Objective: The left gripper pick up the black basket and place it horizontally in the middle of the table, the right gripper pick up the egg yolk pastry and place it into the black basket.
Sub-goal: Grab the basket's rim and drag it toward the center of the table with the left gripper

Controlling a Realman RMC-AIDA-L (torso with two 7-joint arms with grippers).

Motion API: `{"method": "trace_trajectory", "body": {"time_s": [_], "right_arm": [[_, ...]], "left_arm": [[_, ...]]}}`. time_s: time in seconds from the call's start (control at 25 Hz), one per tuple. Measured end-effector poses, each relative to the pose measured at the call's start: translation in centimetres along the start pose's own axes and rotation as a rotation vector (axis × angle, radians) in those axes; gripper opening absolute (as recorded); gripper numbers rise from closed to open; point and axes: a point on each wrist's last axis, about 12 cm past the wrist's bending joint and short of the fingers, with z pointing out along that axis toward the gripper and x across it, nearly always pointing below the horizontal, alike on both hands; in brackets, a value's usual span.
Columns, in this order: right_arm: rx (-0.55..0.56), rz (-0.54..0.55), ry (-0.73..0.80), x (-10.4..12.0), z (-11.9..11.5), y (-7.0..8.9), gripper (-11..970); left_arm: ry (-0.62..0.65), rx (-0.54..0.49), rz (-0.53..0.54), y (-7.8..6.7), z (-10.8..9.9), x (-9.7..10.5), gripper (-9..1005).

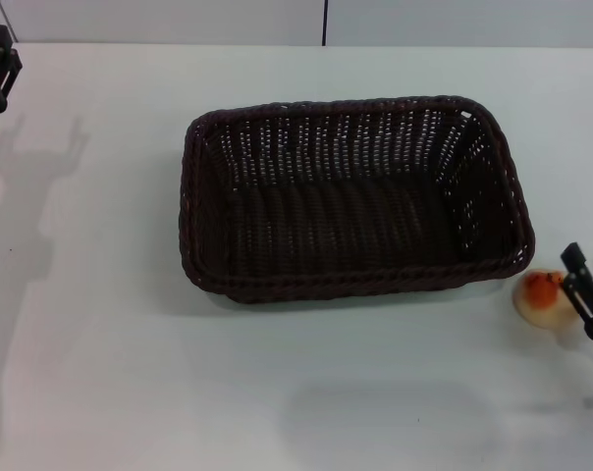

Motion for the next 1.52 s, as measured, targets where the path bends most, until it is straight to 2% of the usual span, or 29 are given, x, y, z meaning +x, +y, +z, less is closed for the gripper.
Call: {"method": "trace_trajectory", "body": {"time_s": [0.44,0.68,0.88,1.12,1.52], "right_arm": [[-0.057,0.005,0.101,1.1,1.6,1.0,775],[-0.04,0.01,0.142,1.5,1.7,0.7,769],[-0.029,0.008,0.162,1.7,2.1,0.6,569],[-0.022,-0.073,0.132,1.4,2.2,1.4,353],[-0.013,-0.096,0.028,0.2,1.6,1.9,237]], "left_arm": [[-0.009,0.005,-0.001,-0.2,0.4,-0.2,800],[-0.014,0.009,-0.001,-0.3,0.7,-0.4,800],[-0.016,0.01,-0.001,-0.3,0.7,-0.4,800],[-0.018,0.009,0.001,-0.3,0.6,-0.4,800],[-0.017,0.007,0.003,-0.2,0.5,-0.3,800]]}}
